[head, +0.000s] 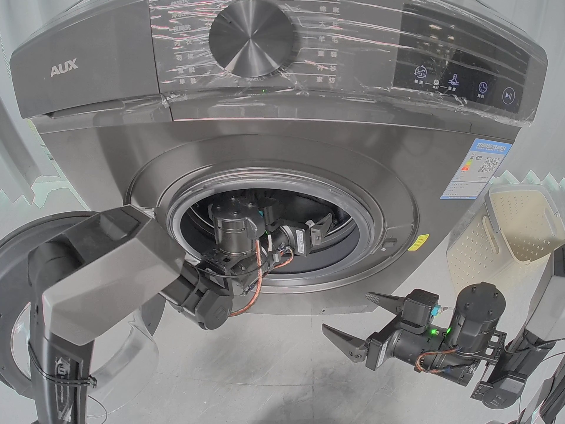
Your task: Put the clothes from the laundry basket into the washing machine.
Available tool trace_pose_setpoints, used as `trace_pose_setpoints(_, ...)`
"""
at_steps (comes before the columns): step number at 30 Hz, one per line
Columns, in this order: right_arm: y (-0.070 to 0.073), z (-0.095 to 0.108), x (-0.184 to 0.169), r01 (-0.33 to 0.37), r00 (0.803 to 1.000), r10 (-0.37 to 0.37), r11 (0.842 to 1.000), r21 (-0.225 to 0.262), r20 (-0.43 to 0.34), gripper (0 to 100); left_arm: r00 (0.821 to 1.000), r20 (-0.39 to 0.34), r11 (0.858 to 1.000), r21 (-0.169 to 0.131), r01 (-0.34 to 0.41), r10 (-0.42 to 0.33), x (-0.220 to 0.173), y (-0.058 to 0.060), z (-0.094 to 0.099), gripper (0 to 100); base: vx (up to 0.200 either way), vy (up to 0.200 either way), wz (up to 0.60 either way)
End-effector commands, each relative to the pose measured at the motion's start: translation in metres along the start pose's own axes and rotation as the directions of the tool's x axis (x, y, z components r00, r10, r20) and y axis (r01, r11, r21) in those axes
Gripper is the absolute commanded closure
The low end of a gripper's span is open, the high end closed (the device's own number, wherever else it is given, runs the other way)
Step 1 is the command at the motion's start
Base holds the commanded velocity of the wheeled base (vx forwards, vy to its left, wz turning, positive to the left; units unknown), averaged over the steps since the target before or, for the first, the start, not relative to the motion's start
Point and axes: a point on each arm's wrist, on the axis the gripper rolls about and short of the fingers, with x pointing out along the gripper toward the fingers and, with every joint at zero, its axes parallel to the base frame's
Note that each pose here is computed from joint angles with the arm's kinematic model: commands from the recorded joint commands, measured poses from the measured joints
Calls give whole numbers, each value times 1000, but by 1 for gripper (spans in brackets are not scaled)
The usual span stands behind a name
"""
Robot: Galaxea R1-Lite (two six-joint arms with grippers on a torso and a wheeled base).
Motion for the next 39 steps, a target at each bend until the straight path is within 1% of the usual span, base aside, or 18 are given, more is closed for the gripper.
trace_pose_setpoints(1, 0, -1, 1, -1, 1000, 1, 1000, 0, -1, 0, 998, -61, 1000, 0, -17, 17, 19, 10, -39, 0, 0, 0, 0)
trace_pose_setpoints(4, 0, -1, 1, -2, 1000, 2, 1000, 0, -4, 0, 997, -71, 1000, 1, -29, 29, 27, 13, -51, 0, 0, 0, 0)
trace_pose_setpoints(8, 0, -2, 1, -4, 1000, 4, 1000, 0, -5, 0, 998, -45, 999, 5, -46, 46, 38, 21, -52, 0, 0, 0, 0)
trace_pose_setpoints(9, 0, -1, 1, -4, 1000, 4, 1000, 0, -3, 0, 998, -40, 999, 5, -47, 47, 40, 21, -52, 100, 0, 0, 0)
trace_pose_setpoints(14, 2, -1, 1, -11, 1000, 11, 1000, 7, -3, 0, 997, 2, 997, 3, -74, 74, 54, 37, -47, 100, 0, 0, 0)
trace_pose_setpoints(16, 2, -1, 1, -12, 1000, 12, 1000, 7, -1, 0, 996, 10, 996, 2, -87, 87, 56, 42, -47, 100, 0, 0, 0)
trace_pose_setpoints(18, 2, -1, 1, -12, 1000, 12, 1000, 7, -1, 0, 994, 34, 995, 1, -104, 104, 59, 43, -43, 100, 0, 0, 0)
trace_pose_setpoints(20, 2, -1, 1, -12, 1000, 12, 1000, 7, -1, 0, 989, 71, 991, -4, -132, 132, 64, 47, -38, 100, 0, 0, 0)
trace_pose_setpoints(22, 2, -2, 1, -11, 1000, 11, 1000, 7, -3, 0, 976, 123, 984, -13, -177, 177, 71, 53, -32, 100, 0, 0, 0)
trace_pose_setpoints(24, 2, -2, 1, -11, 1000, 11, 1000, 7, -3, 0, 975, 129, 984, -14, -179, 179, 72, 53, -31, 100, 0, 0, 0)
trace_pose_setpoints(25, 2, -1, 2, -12, 1000, 12, 1000, 6, -1, 0, 953, 202, 974, -31, -226, 228, 81, 63, -22, 100, 0, 0, 0)
trace_pose_setpoints(27, 3, -1, 2, -13, 1000, 13, 1000, 6, -1, 0, 937, 246, 969, -41, -245, 248, 84, 68, -13, 100, 0, 0, 0)
trace_pose_setpoints(28, 3, -1, 2, -13, 1000, 13, 1000, 6, -1, 0, 936, 249, 968, -42, -248, 250, 85, 69, -13, 100, 0, 0, 0)
trace_pose_setpoints(29, 3, -1, 2, -15, 1000, 15, 1000, 6, -2, 0, 925, 272, 964, -48, -261, 264, 87, 74, -8, 100, 0, 0, 0)
trace_pose_setpoints(31, 4, -2, 2, -17, 1000, 17, 1000, 5, -4, 0, 920, 286, 963, -50, -264, 267, 87, 75, -4, 100, 0, 0, 0)
trace_pose_setpoints(34, 4, -2, 1, -19, 1000, 19, 1000, 5, -5, 0, 918, 288, 962, -53, -268, 271, 87, 77, -3, 100, 0, 0, 0)
trace_pose_setpoints(36, 4, -3, 2, -18, 1000, 18, 1000, 5, -8, 0, 914, 285, 957, -54, -285, 288, 87, 80, -5, 100, 0, 0, 0)
trace_pose_setpoints(39, 4, -4, 3, -17, 1000, 18, 1000, 6, -13, 0, 918, 269, 956, -49, -288, 291, 87, 81, -13, 100, 0, 0, 0)
